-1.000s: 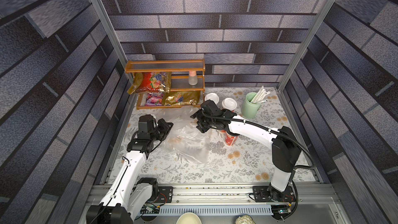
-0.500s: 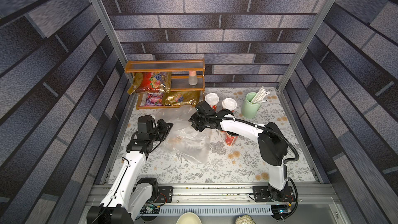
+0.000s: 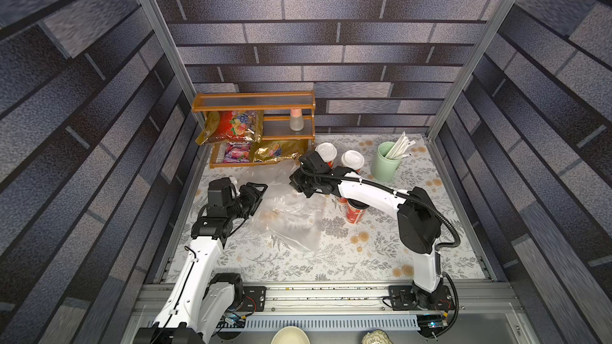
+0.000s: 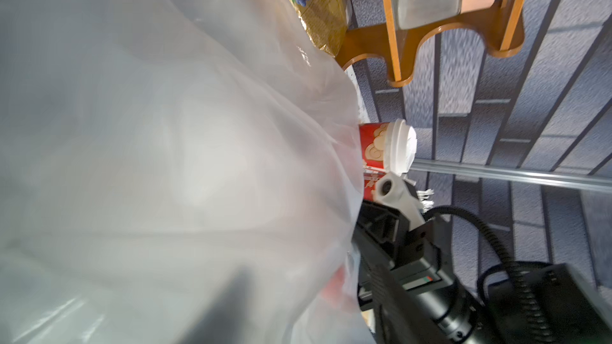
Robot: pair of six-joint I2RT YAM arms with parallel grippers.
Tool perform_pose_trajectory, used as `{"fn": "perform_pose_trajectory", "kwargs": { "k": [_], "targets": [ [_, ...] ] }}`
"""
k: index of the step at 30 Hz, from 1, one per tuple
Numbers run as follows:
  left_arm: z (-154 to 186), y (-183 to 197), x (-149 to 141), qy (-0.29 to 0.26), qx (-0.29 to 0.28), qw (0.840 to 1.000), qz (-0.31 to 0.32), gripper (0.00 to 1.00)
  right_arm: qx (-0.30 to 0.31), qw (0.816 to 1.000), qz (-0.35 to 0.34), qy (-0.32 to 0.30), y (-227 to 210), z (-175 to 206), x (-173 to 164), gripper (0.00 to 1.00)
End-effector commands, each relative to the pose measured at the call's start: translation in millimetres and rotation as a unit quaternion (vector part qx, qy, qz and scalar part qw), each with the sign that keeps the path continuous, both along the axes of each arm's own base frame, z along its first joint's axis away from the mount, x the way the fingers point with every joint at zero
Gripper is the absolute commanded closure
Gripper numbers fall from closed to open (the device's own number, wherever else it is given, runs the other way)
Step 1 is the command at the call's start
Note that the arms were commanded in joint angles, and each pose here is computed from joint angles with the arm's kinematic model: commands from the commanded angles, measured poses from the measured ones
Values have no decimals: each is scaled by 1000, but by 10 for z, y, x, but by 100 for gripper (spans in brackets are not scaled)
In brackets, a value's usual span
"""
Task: Pack milk tea into plastic carrier bags
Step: Pick up the plastic carrier bag, then move the plastic carrier bag to the center of the board.
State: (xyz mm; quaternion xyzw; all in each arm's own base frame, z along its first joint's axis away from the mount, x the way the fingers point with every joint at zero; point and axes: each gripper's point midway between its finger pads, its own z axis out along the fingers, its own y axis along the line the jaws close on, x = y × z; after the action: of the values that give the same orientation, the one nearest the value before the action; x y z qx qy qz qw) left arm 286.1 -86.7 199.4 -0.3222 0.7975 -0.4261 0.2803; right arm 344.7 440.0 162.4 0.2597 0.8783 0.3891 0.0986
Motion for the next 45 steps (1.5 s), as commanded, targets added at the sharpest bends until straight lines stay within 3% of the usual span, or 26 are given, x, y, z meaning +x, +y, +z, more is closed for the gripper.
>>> {"fn": "perform_pose_trajectory", "kwargs": {
  "k": [1,7,12,22,28,31,33,40,45],
  "targets": [
    [194,-19,-93,-18,25,999,-28,29,-27,995,26,-96,-179,651,86,100],
    [463,-128,-177,-50,54,994,-80,23,-71,974,70,-201,-475,1387,113,100],
    [616,-401,-202,-72,83,984,-143,22,-130,943,87,-294,-872,2048,40,100],
    [395,-1335,-314,-47,118,948,-293,24,-258,879,-28,-401,-2204,2892,-233,100],
    [175,-1845,-582,-16,113,915,-387,22,-364,829,-90,-416,-2974,3033,-443,100],
    [175,-2066,-725,-24,91,901,-423,19,-399,812,-108,-412,-3242,3024,-562,100],
    [31,-2183,-815,1,94,891,-443,20,-407,805,-125,-414,-3396,3049,-652,100],
    [-678,-2420,-1070,93,158,850,-494,22,-403,791,-160,-431,-3706,3206,-884,100],
    [-1036,-2370,-961,130,183,842,-490,22,-397,796,-152,-432,-3664,3188,-878,100]
  ]
}}
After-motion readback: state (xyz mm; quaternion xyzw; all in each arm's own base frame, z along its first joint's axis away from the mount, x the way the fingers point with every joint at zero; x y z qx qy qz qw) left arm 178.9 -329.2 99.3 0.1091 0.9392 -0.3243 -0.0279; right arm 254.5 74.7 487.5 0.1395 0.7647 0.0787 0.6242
